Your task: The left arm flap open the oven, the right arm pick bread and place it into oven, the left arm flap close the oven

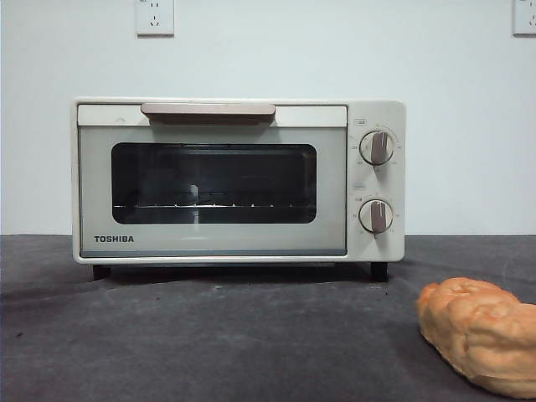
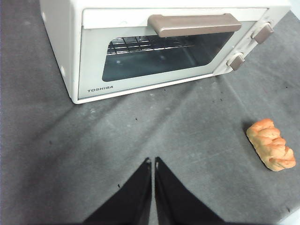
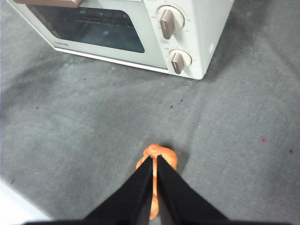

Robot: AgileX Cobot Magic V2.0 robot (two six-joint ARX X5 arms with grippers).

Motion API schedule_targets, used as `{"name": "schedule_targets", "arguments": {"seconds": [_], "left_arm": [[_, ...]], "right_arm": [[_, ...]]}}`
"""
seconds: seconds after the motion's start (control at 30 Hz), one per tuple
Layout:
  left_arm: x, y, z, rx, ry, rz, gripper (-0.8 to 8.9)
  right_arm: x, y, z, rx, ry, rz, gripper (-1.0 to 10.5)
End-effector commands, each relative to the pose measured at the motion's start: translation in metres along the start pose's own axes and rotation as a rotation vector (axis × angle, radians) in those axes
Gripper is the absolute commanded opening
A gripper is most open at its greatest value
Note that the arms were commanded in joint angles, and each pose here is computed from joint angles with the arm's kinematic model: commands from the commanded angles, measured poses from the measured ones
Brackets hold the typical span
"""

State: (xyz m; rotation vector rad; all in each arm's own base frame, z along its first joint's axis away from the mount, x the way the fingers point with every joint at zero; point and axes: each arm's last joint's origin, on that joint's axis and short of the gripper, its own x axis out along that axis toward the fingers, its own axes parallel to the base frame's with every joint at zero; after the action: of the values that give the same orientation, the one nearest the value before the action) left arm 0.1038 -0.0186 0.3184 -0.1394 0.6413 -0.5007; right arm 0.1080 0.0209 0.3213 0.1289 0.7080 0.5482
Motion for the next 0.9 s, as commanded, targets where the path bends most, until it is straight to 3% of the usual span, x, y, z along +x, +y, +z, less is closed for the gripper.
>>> {"name": "schedule_targets", "arguments": {"seconds": [0.03,0.17,0.2,0.53,0.9], "left_arm": [[-0.003,-0.002,0.005,0.032,-0.021,-0.003,0.16],[-0.003,-0.002,0.005,0.032,-0.021,-0.003,0.16],[-0.003,-0.002,0.005,0.032,-0.021,-0.003,0.16],[-0.003,-0.002,0.005,0.033,-0.022,-0.003,0.16],[-0.003,-0.002,0.005,0.033,-0.022,-0.003,0.16]], "right_arm": [[-0.002,0.001,0.004,-0.025,-0.016,0.001,0.7],[-0.002,0.001,0.004,-0.005,-0.015,0.000,4.2],[-0.002,0.001,0.004,0.003,-0.015,0.001,4.5],[0.008,0.002,0.000,0.078,0.068,0.018,4.5],[0.067,-0.001,-0.039,0.164,0.184,0.033,4.6]]}}
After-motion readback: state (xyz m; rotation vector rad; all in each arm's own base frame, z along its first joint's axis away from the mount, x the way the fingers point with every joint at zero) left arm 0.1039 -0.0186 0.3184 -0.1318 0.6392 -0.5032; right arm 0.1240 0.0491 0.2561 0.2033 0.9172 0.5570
